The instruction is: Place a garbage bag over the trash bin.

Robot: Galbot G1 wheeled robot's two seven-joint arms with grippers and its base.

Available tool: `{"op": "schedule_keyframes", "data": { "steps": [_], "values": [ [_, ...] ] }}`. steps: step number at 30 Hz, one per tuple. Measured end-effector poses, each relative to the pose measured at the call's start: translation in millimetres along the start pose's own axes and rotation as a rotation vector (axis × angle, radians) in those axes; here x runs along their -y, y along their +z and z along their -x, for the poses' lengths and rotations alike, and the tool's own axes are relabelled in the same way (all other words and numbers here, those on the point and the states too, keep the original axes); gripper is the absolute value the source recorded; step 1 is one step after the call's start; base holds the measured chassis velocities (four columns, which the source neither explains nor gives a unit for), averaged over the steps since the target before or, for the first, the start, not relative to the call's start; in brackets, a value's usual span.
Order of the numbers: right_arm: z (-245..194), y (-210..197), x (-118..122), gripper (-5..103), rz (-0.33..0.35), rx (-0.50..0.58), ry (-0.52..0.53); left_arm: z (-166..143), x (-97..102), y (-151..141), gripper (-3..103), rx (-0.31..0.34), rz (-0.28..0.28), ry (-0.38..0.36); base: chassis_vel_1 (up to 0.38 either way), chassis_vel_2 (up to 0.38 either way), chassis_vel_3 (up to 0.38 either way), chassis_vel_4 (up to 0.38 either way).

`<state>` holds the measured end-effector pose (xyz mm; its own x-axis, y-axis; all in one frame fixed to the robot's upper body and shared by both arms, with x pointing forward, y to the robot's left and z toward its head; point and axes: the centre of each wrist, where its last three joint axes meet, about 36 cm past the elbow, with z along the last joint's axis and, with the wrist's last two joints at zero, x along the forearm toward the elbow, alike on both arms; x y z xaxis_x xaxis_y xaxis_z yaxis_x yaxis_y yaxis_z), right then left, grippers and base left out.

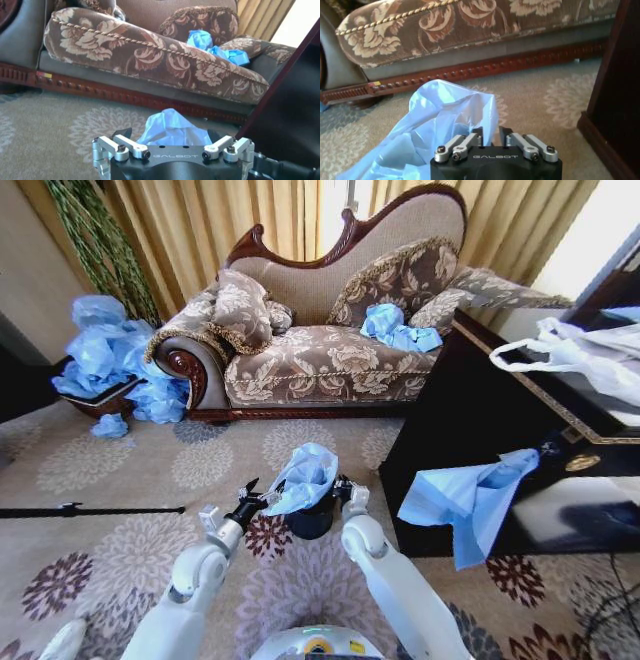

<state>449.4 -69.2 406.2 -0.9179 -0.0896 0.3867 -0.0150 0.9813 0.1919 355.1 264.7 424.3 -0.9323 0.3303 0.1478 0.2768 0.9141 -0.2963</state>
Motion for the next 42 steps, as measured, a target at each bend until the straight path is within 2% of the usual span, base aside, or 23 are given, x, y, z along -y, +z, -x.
{"op": "schedule_keyframes", "data": {
  "steps": [1, 2, 4, 5, 8, 10, 11, 13, 14, 17, 18, 19, 23, 25, 26, 29, 30, 33, 35, 38, 39, 41, 42],
  "values": [
    [2, -1, -3, 27, 0.013, -0.005, 0.006, 0, -0.3, 1, 100, -0.002, -0.001, -0.002, 0.000, 0.000, 0.000, 0.000],
    [2, -1, -3, 27, 0.013, -0.005, 0.006, 0, -0.3, 1, 100, -0.002, -0.001, -0.002, 0.000, 0.000, 0.000, 0.000],
    [7, -2, -7, 37, 0.033, -0.015, 0.022, 1, -1.5, 3, 100, -0.006, 0.001, -0.010, 0.000, 0.000, 0.000, 0.000],
    [7, -2, -7, 37, 0.033, -0.015, 0.022, 1, -1.5, 3, 100, -0.006, 0.001, -0.010, 0.000, 0.000, 0.000, 0.000],
    [9, 0, -12, 54, 0.042, -0.027, 0.024, 1, -0.5, 5, 100, -0.007, -0.003, -0.011, 0.000, 0.000, 0.000, 0.000],
    [9, 0, -13, 54, 0.044, -0.030, 0.024, 1, -0.1, 5, 100, -0.007, -0.003, -0.010, 0.000, 0.000, 0.000, 0.000],
    [10, 1, -16, 59, 0.046, -0.034, 0.022, 1, 0.2, 6, 100, -0.006, -0.004, -0.010, 0.000, 0.000, 0.000, 0.000],
    [14, 3, -21, 70, 0.040, -0.041, 0.022, 2, 0.6, 5, 100, -0.005, -0.005, -0.009, 0.000, 0.000, 0.000, 0.000],
    [14, 3, -21, 70, 0.040, -0.041, 0.022, 2, 0.6, 5, 100, -0.005, -0.005, -0.009, 0.000, 0.000, 0.000, 0.000],
    [21, 8, -25, 86, 0.020, -0.045, 0.026, 2, -0.2, 5, 100, -0.004, -0.003, -0.009, 0.000, 0.000, 0.000, 0.000],
    [21, 8, -25, 86, 0.020, -0.045, 0.026, 2, -0.2, 5, 100, -0.004, -0.003, -0.009, 0.000, 0.000, 0.000, 0.000],
    [25, 9, -26, 92, 0.012, -0.047, 0.030, 2, -0.7, 5, 100, -0.001, -0.003, -0.009, 0.000, 0.000, 0.000, 0.000],
    [34, 14, -26, 83, -0.011, -0.041, 0.041, 2, -2.0, 5, 100, 0.002, -0.003, -0.009, 0.000, 0.000, 0.000, 0.000],
    [38, 19, -25, 72, -0.028, -0.042, 0.046, 3, -3.3, 4, 100, 0.005, -0.006, -0.006, 0.000, 0.000, 0.000, 0.000],
    [38, 19, -25, 72, -0.028, -0.042, 0.046, 3, -3.3, 4, 100, 0.005, -0.006, -0.006, 0.000, 0.000, 0.000, 0.000],
    [41, 24, -26, 56, -0.041, -0.045, 0.050, 6, -5.3, 4, 100, 0.008, -0.011, -0.003, 0.000, 0.000, 0.000, 0.000],
    [41, 24, -26, 56, -0.041, -0.045, 0.050, 6, -5.3, 4, 100, 0.008, -0.011, -0.003, 0.000, 0.000, 0.000, 0.000],
    [43, 26, -26, 40, -0.051, -0.036, 0.054, 8, -6.7, 6, 100, 0.005, -0.013, -0.002, 0.000, 0.000, 0.000, 0.000],
    [43, 26, -26, 40, -0.054, -0.033, 0.056, 8, -7.1, 6, 100, 0.004, -0.014, -0.001, 0.000, 0.000, 0.000, 0.000],
    [44, 27, -27, 24, -0.071, -0.018, 0.055, 9, -8.5, 9, 100, 0.002, -0.015, 0.001, 0.000, 0.000, 0.000, 0.000],
    [44, 27, -27, 24, -0.071, -0.018, 0.055, 9, -8.5, 9, 100, 0.002, -0.015, 0.001, 0.000, 0.000, 0.000, 0.000],
    [44, 29, -26, 13, -0.087, -0.005, 0.057, 10, -9.7, 10, 100, 0.001, -0.017, 0.002, 0.000, 0.000, 0.000, 0.000],
    [44, 29, -26, 13, -0.090, -0.002, 0.058, 10, -10.2, 11, 100, 0.002, -0.017, 0.002, 0.000, 0.000, 0.000, 0.000]
  ]
}}
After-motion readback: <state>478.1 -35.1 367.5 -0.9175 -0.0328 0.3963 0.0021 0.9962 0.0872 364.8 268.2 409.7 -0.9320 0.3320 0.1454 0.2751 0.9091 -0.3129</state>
